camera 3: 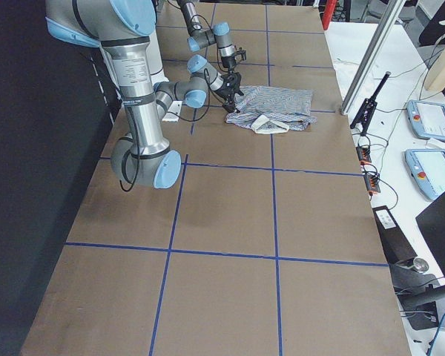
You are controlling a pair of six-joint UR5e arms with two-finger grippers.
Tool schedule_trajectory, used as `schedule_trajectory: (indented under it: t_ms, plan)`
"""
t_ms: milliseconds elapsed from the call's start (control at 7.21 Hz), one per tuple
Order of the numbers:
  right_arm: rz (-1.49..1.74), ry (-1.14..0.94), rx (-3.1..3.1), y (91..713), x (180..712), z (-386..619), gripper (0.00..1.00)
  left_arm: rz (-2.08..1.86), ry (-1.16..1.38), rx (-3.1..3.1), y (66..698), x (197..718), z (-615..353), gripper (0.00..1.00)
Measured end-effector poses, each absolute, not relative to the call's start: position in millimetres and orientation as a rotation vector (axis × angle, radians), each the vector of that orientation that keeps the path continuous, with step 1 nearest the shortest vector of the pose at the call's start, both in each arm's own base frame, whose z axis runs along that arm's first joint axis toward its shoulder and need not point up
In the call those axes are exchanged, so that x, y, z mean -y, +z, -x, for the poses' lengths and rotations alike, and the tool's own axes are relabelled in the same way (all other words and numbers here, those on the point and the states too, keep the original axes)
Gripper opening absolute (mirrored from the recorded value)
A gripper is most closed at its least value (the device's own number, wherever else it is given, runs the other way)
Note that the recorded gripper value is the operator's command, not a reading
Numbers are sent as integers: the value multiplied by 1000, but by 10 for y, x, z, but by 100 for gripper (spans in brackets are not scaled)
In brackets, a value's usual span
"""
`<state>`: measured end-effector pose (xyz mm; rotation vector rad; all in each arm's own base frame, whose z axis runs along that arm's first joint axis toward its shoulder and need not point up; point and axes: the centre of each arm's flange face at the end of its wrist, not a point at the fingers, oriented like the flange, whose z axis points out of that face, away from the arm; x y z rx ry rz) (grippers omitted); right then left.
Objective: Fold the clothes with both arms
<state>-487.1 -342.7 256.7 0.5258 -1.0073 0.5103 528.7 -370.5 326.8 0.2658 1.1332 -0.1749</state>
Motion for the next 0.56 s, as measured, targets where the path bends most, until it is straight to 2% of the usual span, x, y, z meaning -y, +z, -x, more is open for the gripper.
schedule_trajectory:
  t_ms: [278, 555]
  plan:
    - [-507, 528, 1004, 2619, 3426, 4911, 98, -273, -166, -1130, 3333, 3656, -5133, 0]
    - [-449, 582, 1006, 2716, 3407, 5041, 86, -282, -143, -1124, 3446, 3520, -4847, 0]
